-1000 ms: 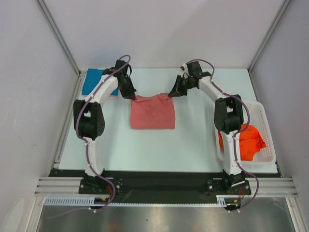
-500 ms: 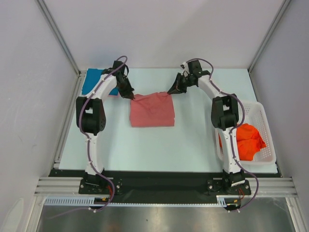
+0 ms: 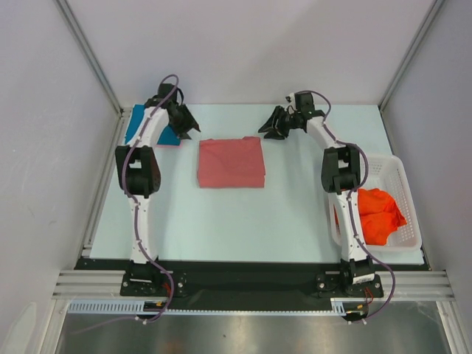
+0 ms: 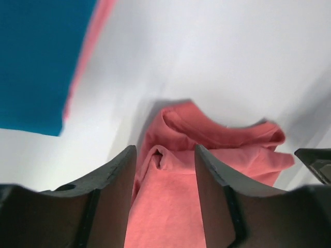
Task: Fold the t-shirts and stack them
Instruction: Fold the tshirt
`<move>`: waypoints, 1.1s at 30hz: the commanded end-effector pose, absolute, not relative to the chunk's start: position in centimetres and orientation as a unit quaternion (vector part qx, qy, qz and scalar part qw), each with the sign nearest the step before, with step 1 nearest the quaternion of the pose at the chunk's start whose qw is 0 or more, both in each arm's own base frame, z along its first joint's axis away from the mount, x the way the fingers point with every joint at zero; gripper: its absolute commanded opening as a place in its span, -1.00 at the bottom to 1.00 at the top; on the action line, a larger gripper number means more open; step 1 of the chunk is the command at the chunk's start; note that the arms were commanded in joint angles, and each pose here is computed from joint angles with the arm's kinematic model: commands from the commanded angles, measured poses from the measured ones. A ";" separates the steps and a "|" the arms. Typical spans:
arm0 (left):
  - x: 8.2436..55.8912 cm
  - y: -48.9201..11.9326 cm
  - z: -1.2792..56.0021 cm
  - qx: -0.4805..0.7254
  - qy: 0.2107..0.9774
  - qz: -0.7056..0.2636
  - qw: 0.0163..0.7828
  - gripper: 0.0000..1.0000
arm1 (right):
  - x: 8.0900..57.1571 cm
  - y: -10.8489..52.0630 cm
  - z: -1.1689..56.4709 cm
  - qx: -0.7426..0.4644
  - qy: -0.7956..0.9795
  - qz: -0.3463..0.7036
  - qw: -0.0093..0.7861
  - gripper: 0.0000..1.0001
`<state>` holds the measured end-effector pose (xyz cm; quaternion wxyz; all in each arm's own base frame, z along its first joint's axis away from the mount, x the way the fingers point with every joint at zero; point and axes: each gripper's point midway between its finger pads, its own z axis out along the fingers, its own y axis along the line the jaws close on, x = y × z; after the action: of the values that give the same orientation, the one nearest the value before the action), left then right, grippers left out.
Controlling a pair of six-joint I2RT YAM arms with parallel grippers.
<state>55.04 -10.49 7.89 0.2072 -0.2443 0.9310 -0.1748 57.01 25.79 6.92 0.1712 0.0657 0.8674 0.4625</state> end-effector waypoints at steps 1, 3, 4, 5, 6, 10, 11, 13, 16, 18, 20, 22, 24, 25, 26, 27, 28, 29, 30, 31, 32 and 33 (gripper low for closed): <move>56.9 -9.5 17.1 -0.241 0.899 -0.196 0.308 0.09 | 58.5 24.8 16.0 0.026 0.842 0.473 0.260 0.03; 55.5 -10.4 19.4 -0.219 0.896 -0.211 0.322 0.08 | 57.5 24.0 16.1 0.030 0.858 0.446 0.252 0.25; 54.8 -11.1 19.7 -0.211 0.897 -0.219 0.320 0.05 | 57.0 23.8 16.1 0.027 0.863 0.439 0.248 0.25; 54.0 -12.2 20.1 -0.197 0.898 -0.232 0.319 -0.01 | 56.1 23.7 16.9 0.018 0.868 0.429 0.249 0.25; 53.0 -13.1 18.1 -0.188 0.902 -0.240 0.306 -0.16 | 55.2 23.9 15.9 0.018 0.876 0.422 0.234 0.22; 49.3 -19.0 17.5 -0.124 0.889 -0.340 0.281 -0.49 | 52.0 27.5 15.2 -0.021 0.878 0.428 0.216 0.07; 49.0 -19.7 16.9 -0.118 0.890 -0.345 0.275 -0.55 | 51.8 28.6 15.6 -0.036 0.871 0.435 0.226 0.03; 48.3 -21.3 15.7 -0.103 0.892 -0.352 0.265 -0.69 | 51.3 31.1 15.3 -0.047 0.862 0.451 0.228 -0.30; 48.7 -22.1 13.6 -0.111 0.888 -0.367 0.256 -0.81 | 50.9 34.1 14.5 -0.048 0.846 0.484 0.217 -0.71; 49.5 -22.5 12.0 -0.116 0.886 -0.373 0.250 -0.87 | 51.1 35.0 13.1 -0.040 0.844 0.493 0.208 -0.91; 50.3 -22.8 11.3 -0.115 0.885 -0.378 0.248 -0.90 | 51.4 35.9 12.3 -0.029 0.838 0.503 0.208 -0.96; 51.0 -22.7 9.6 -0.122 0.886 -0.376 0.243 -0.92 | 52.1 36.5 11.4 -0.020 0.828 0.518 0.213 -1.00; 52.1 -22.8 8.5 -0.126 0.884 -0.380 0.243 -0.93 | 52.6 36.6 9.7 -0.008 0.828 0.520 0.210 -1.00; 52.7 -22.4 8.2 -0.130 0.883 -0.379 0.246 -0.93 | 53.1 36.8 9.8 -0.012 0.820 0.528 0.223 -1.00; 53.3 -22.3 8.0 -0.132 0.880 -0.382 0.248 -0.93 | 53.4 36.6 9.0 0.004 0.821 0.530 0.212 -1.00; 53.7 -22.3 7.0 -0.137 0.879 -0.386 0.243 -0.94 | 54.1 36.7 9.3 0.003 0.814 0.536 0.225 -1.00; 54.3 -21.7 6.6 -0.144 0.878 -0.385 0.245 -0.94 | 54.6 36.5 8.1 0.009 0.815 0.535 0.223 -1.00; 55.1 -21.5 6.8 -0.146 0.876 -0.386 0.250 -0.96 | 55.1 36.1 7.8 0.021 0.814 0.536 0.224 -1.00; 55.4 -21.2 6.6 -0.149 0.875 -0.387 0.251 -0.96 | 55.4 35.9 7.3 0.028 0.814 0.535 0.225 -1.00; 56.0 -20.5 5.9 -0.159 0.873 -0.386 0.250 -0.96 | 56.2 35.5 7.4 0.034 0.808 0.538 0.238 -1.00; 56.7 -20.1 6.4 -0.161 0.868 -0.392 0.261 -0.95 | 56.7 34.8 6.7 0.049 0.808 0.537 0.238 -1.00; 57.1 -19.8 6.5 -0.169 0.863 -0.396 0.263 -0.95 | 57.3 34.3 6.4 0.057 0.807 0.537 0.241 -1.00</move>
<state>53.26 -21.11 3.20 0.2026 -0.1646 0.8927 -0.3673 54.22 35.08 4.12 0.1882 0.0442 0.8364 0.5129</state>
